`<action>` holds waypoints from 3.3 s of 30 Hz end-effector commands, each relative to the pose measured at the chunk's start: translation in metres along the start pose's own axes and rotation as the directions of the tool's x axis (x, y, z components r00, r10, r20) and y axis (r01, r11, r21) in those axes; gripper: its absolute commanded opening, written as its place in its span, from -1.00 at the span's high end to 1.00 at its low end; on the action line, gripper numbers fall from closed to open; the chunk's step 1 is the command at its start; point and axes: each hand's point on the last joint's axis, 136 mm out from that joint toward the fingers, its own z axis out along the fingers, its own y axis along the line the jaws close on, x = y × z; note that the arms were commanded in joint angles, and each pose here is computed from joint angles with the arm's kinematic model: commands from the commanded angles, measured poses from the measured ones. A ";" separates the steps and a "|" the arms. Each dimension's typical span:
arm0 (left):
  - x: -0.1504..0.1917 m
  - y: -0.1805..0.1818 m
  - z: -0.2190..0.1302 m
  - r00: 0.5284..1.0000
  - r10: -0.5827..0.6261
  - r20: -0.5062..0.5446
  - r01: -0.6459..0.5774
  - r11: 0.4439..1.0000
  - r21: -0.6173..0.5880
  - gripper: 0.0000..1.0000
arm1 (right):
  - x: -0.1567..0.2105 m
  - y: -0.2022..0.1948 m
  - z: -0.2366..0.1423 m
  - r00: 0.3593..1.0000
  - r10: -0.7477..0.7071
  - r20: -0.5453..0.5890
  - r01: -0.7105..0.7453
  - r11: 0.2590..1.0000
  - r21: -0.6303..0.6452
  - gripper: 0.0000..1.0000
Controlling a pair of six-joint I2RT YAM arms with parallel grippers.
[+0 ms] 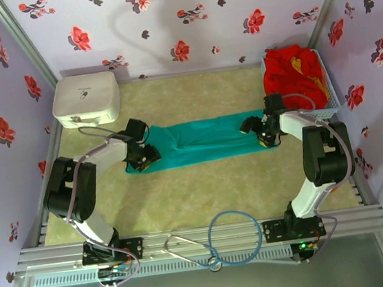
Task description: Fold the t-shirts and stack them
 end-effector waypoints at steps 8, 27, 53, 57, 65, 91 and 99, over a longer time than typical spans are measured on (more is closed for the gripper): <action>-0.001 0.068 0.004 0.998 -0.065 0.016 0.066 0.992 -0.111 0.10 | 0.013 -0.054 0.003 0.993 0.117 0.005 -0.117 0.988 0.096 -0.69; -0.040 -0.004 -0.067 0.989 0.050 0.138 -0.061 0.996 0.073 -0.08 | -0.050 0.027 -0.020 0.978 -0.154 0.140 0.134 0.980 0.145 -0.68; -0.128 -0.042 0.022 0.976 0.215 -0.036 -0.218 0.973 -0.077 0.07 | 0.065 -0.014 0.016 0.943 -0.184 -0.277 0.258 0.931 0.259 -0.07; -0.161 -0.065 0.026 0.969 0.248 -0.020 -0.248 0.967 -0.063 0.06 | 0.120 0.012 0.024 0.909 -0.208 -0.360 0.279 0.947 0.157 -0.05; -0.200 -0.114 0.029 0.960 0.280 0.019 -0.280 0.960 0.008 0.04 | 0.226 0.067 0.029 0.821 -0.329 -0.466 0.383 0.924 0.022 -0.07; -0.166 -0.118 -0.108 0.935 0.299 0.190 -0.320 0.943 0.094 0.04 | 0.137 0.216 -0.010 0.768 -0.628 -0.127 0.626 0.778 -0.063 -0.53; -0.101 -0.059 -0.135 0.946 0.226 0.233 -0.252 0.964 0.087 0.03 | 0.133 0.284 0.037 0.733 -0.672 -0.110 0.635 0.733 -0.243 -0.62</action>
